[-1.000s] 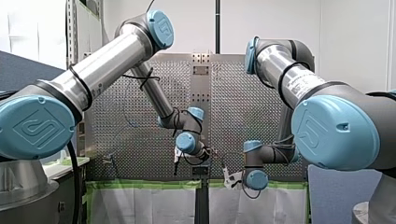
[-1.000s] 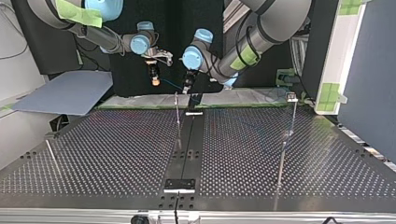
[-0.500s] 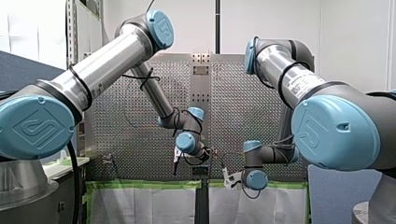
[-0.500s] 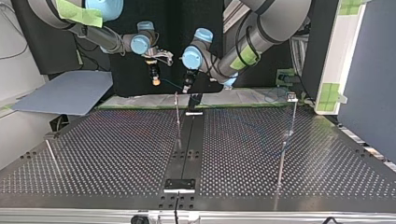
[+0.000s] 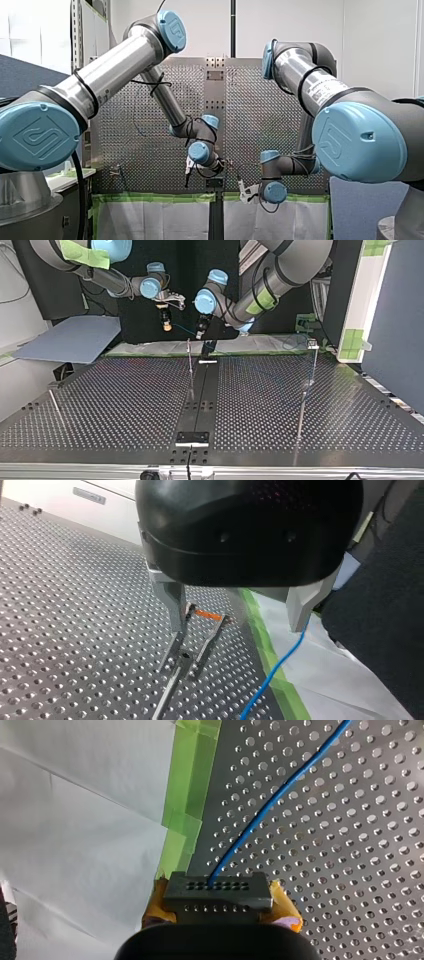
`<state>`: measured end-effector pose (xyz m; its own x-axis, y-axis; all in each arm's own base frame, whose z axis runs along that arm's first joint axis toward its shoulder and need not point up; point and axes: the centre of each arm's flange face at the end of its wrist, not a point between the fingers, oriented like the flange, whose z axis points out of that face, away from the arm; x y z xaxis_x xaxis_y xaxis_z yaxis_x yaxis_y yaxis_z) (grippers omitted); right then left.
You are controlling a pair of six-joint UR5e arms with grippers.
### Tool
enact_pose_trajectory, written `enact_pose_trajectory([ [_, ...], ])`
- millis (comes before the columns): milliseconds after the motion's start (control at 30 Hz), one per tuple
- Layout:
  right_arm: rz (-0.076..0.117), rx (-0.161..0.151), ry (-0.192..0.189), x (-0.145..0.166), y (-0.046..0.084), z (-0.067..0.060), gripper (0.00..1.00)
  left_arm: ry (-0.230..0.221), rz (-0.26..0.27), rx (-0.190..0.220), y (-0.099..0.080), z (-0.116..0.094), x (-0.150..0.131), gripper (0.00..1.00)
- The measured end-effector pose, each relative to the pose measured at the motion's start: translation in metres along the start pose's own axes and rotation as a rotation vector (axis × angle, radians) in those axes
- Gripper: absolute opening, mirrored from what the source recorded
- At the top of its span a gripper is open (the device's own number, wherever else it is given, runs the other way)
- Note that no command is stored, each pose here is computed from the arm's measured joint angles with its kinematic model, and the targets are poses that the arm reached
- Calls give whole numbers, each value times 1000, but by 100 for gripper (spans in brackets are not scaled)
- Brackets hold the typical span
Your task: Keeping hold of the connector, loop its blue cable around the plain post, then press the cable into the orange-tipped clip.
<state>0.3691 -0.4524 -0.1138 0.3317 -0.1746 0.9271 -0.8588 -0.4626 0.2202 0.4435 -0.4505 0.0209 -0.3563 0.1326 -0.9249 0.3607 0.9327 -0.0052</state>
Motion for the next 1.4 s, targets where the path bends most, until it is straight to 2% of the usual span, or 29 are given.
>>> enact_pose_trajectory([
  [333, -5, -7, -17, -1, -3, -3, 0, 43, 107, -92, 9, -8, 6, 100],
  [433, -7, -7, -18, -1, -4, -3, 0, 50, 119, -118, 11, -9, 7, 100],
  [567, -13, -4, -16, 0, -6, -3, 0, 50, 109, -147, 17, -8, 7, 100],
  [700, -20, 4, -13, 0, -9, -4, 0, 54, 94, -157, 24, -4, 9, 100],
  [967, -32, 20, -6, 2, -16, -6, 0, 83, 99, -159, 31, 14, 33, 100],
  [1100, -33, 28, -1, 2, -18, -6, 0, 68, 93, -148, 30, 22, 39, 100],
  [1400, -33, 38, 6, 3, -20, -6, 0, 49, 91, -139, 29, 29, 34, 100],
])
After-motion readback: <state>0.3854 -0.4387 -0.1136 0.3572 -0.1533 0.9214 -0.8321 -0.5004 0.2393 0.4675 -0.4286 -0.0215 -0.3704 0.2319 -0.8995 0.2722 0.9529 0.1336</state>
